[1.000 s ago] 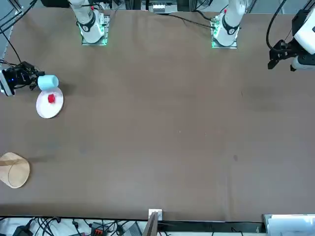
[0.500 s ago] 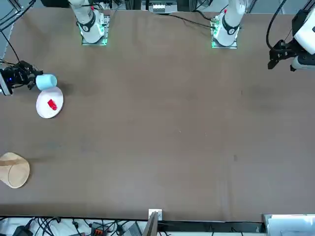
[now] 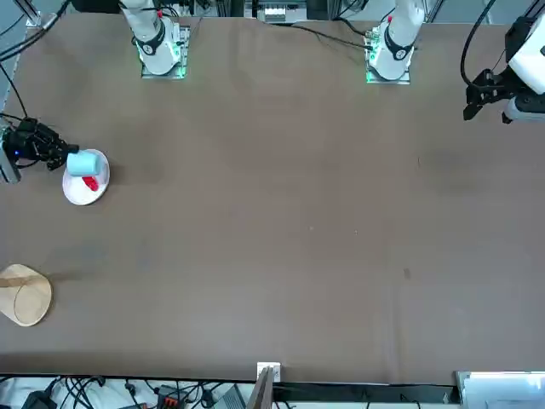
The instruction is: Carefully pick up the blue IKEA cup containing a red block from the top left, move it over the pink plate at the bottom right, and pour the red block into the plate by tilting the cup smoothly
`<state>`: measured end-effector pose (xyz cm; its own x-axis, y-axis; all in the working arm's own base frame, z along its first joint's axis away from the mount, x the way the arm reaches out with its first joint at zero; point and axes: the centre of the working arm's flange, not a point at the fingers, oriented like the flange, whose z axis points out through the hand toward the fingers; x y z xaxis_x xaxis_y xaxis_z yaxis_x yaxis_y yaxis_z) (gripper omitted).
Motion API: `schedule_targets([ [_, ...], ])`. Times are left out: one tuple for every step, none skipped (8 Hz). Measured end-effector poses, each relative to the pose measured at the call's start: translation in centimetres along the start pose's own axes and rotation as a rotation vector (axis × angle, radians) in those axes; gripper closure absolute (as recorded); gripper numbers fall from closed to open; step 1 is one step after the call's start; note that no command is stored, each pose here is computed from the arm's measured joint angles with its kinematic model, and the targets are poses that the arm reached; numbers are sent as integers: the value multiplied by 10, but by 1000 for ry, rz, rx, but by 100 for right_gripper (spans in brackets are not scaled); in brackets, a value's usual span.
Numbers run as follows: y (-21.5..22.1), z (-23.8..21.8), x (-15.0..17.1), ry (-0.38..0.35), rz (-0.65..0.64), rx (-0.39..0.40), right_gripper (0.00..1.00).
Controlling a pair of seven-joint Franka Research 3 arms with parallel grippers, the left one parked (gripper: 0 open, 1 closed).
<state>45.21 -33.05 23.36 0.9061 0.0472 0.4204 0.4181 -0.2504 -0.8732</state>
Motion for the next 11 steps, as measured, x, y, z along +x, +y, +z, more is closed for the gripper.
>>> schedule_targets([
  [-19, 9, 18, -20, 60, -63, 97],
  [-33, 20, 33, -34, 135, -131, 97],
  [-45, 36, 51, -47, 217, -209, 97],
  [-57, 55, 71, -61, 295, -289, 97],
  [-70, 74, 93, -91, 360, -381, 97],
  [-83, 91, 111, -114, 407, -477, 97],
  [-94, 105, 124, -118, 449, -553, 97],
  [-99, 119, 131, -110, 507, -628, 97],
  [-100, 138, 137, -89, 582, -690, 97],
  [-99, 163, 145, -65, 665, -733, 97],
  [-101, 190, 154, -43, 748, -778, 97],
])
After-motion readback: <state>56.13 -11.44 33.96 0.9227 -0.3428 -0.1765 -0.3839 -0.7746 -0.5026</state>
